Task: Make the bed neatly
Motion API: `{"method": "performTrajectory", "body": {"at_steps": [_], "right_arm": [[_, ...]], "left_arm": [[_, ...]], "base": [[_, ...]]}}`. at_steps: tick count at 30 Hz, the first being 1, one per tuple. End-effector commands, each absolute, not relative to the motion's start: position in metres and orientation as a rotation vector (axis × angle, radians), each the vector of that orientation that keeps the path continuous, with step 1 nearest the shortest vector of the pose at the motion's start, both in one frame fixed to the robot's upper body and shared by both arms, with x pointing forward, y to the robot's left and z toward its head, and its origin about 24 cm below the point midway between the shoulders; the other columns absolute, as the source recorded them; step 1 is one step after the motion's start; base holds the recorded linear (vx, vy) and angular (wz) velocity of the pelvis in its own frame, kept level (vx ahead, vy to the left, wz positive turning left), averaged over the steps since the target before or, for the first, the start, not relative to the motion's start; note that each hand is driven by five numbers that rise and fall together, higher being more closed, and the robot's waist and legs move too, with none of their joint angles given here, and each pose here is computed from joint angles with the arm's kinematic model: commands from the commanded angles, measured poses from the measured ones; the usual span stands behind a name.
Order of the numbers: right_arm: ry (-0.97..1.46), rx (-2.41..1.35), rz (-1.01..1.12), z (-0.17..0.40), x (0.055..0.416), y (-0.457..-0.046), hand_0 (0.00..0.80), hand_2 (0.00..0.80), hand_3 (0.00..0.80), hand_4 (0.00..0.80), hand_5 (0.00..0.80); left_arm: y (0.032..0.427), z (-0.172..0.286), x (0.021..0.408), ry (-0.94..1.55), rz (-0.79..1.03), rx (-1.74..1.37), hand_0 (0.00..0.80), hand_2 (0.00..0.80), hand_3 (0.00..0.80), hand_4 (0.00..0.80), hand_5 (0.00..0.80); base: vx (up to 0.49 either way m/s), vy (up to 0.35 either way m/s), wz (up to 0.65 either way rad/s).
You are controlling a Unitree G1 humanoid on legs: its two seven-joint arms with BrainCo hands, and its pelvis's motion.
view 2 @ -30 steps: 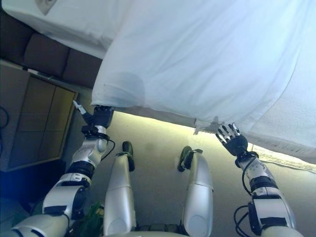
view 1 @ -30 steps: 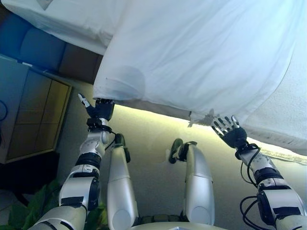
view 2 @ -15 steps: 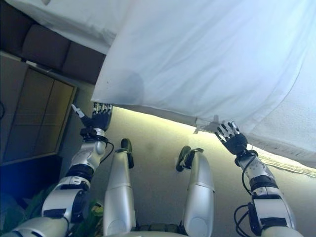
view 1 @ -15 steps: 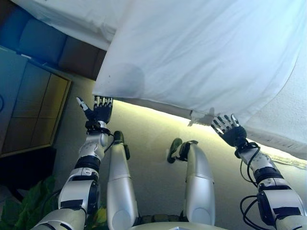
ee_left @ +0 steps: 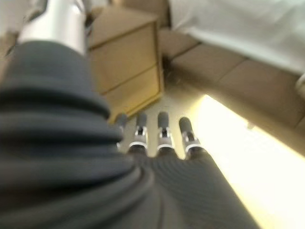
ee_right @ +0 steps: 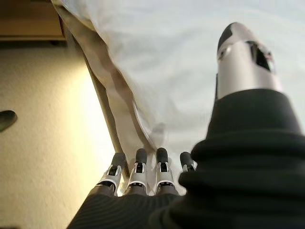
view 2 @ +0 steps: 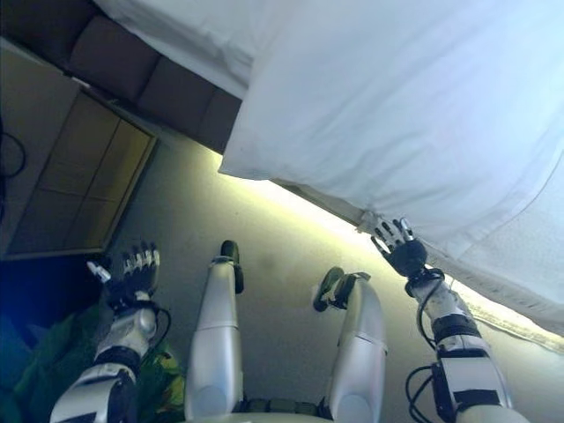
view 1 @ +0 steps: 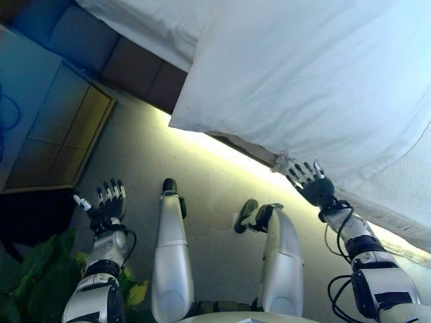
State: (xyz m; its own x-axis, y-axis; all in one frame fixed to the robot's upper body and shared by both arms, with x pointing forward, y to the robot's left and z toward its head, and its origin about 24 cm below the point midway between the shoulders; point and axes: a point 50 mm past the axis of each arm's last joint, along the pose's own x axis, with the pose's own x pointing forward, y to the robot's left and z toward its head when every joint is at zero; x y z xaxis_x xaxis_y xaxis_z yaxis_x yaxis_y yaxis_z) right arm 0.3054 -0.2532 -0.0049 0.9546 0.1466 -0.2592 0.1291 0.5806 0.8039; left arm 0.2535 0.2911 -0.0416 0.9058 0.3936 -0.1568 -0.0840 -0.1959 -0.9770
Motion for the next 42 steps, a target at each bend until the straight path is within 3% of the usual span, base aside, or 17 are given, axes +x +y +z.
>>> {"method": "performTrajectory", "body": {"at_steps": [1, 5, 10, 14, 21, 29, 38, 42], "right_arm": [[0.290, 1.019, -0.038, -0.019, 0.290, -0.256, 0.000, 0.000, 0.000, 0.000, 0.000], [0.313, 1.038, -0.049, -0.031, 0.280, -0.250, 0.000, 0.000, 0.000, 0.000, 0.000], [0.370, 1.022, -0.050, -0.048, 0.263, -0.245, 0.000, 0.000, 0.000, 0.000, 0.000], [0.489, 0.917, -0.053, -0.067, 0.239, -0.252, 0.000, 0.000, 0.000, 0.000, 0.000], [0.742, 0.792, -0.063, -0.104, 0.184, -0.259, 0.000, 0.000, 0.000, 0.000, 0.000], [1.016, 0.782, -0.137, -0.148, 0.107, -0.235, 0.000, 0.000, 0.000, 0.000, 0.000], [1.022, 0.827, -0.421, -0.162, 0.078, -0.229, 0.000, 0.000, 0.000, 0.000, 0.000], [1.190, 0.660, -0.468, -0.168, 0.056, -0.232, 0.000, 0.000, 0.000, 0.000, 0.000]], "left_arm": [[0.287, -0.063, 0.233, -0.154, 0.498, -1.715, 0.000, 0.000, 0.000, 0.000, 0.000], [0.278, -0.081, 0.215, -0.023, 0.523, -1.640, 0.000, 0.000, 0.000, 0.000, 0.000], [0.280, -0.099, 0.194, 0.285, 0.536, -1.235, 0.000, 0.000, 0.000, 0.000, 0.000], [0.280, -0.111, 0.178, 0.608, 0.410, -0.714, 0.000, 0.000, 0.000, 0.000, 0.000], [0.271, -0.134, 0.136, 0.980, 0.175, -0.237, 0.000, 0.000, 0.000, 0.000, 0.000], [0.263, -0.153, 0.086, 1.283, 0.057, -0.095, 0.000, 0.000, 0.000, 0.000, 0.000], [0.239, -0.165, 0.061, 1.407, 0.017, -0.156, 0.000, 0.000, 0.000, 0.000, 0.000], [0.224, -0.170, 0.047, 1.466, 0.058, -0.228, 0.000, 0.000, 0.000, 0.000, 0.000]], "base": [[0.082, -0.077, 0.10], [0.090, -0.065, 0.01], [0.127, -0.066, -0.07], [0.165, -0.026, -0.09], [0.182, 0.000, -0.20], [0.187, -0.002, -0.24], [0.053, 0.005, -0.15], [0.061, -0.016, -0.19]]}}
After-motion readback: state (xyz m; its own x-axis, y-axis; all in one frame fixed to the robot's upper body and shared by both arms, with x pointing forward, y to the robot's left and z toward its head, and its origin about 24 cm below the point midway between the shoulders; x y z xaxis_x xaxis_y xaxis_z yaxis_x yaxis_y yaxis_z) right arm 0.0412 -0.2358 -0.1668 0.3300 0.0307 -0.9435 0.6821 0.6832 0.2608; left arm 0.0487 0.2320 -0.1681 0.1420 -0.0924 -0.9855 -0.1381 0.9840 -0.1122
